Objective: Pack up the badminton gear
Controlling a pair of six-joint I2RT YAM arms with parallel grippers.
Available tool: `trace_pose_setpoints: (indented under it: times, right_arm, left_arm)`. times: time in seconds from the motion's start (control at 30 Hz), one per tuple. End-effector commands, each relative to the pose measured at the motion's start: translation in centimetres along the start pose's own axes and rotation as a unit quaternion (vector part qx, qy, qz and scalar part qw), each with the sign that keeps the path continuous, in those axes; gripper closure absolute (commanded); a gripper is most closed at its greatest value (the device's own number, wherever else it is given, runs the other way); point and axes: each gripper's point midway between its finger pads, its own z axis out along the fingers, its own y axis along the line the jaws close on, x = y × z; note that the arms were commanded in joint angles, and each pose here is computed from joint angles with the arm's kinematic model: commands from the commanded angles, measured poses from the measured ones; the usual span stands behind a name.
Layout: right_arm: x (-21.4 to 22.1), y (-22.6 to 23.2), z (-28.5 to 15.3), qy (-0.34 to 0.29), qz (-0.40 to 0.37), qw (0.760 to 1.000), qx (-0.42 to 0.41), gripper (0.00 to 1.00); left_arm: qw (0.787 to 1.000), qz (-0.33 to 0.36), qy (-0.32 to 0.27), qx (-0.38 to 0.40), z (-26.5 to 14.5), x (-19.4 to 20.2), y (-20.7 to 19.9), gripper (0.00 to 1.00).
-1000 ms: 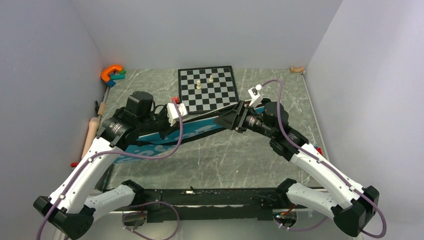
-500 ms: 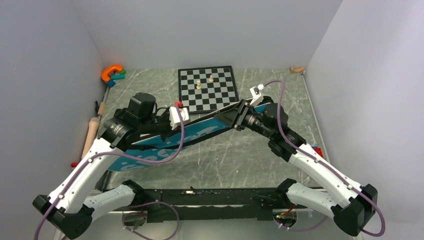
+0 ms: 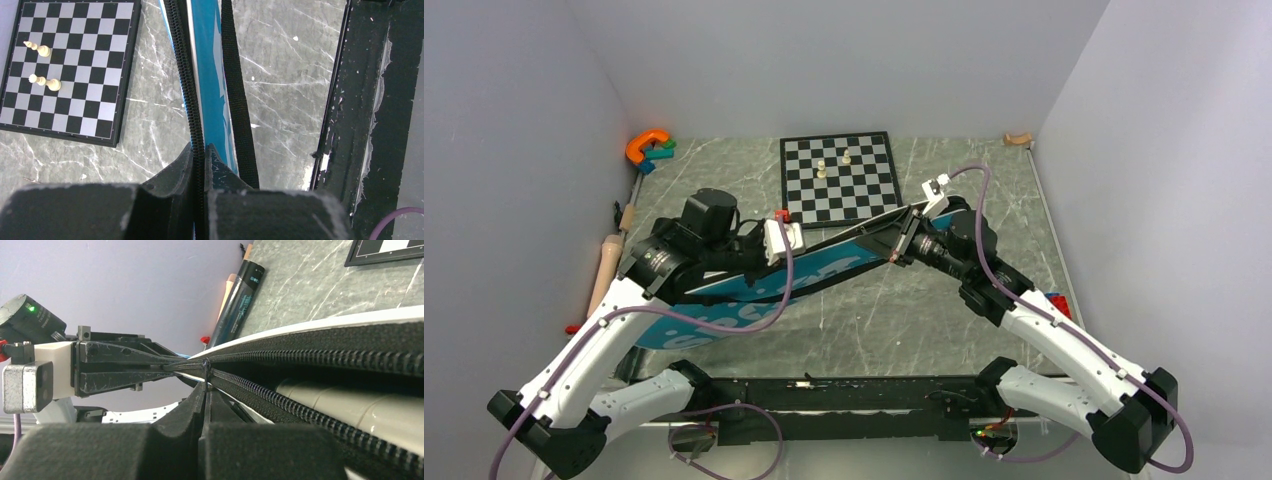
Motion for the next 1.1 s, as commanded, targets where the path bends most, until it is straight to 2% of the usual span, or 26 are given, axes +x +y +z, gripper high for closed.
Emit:
trace_pose_setpoints:
  times: [0.0, 0.67, 0.9, 1.07]
  right_arm:
    - [-1.1, 1.5, -0.9, -0.029, -0.012, 0.999, -0.022, 1.0]
    - [-5.0, 0.1, -7.3, -0.103, -0.068, 0.989, 0.076, 1.0]
    - [-7.7, -0.5, -11.3, -0.163, -0.1, 0.97, 0.154, 1.0]
    - [-9.7, -1.5, -14.7, -0.219, -0.116, 0.942, 0.226, 1.0]
  left_arm:
    - [0.995, 0.062, -0.071, -0.011, -1.7, -4.4, 0.2, 1.0]
    - [0.995, 0.07, -0.068, -0.005, -1.8, -4.5, -0.2, 1.0]
    - [0.995, 0.069, -0.067, 0.001, -1.8, -4.6, -0.4, 1.0]
    - [0.995, 0.072, -0.068, 0.003, -1.9, -4.7, -0.5, 1.0]
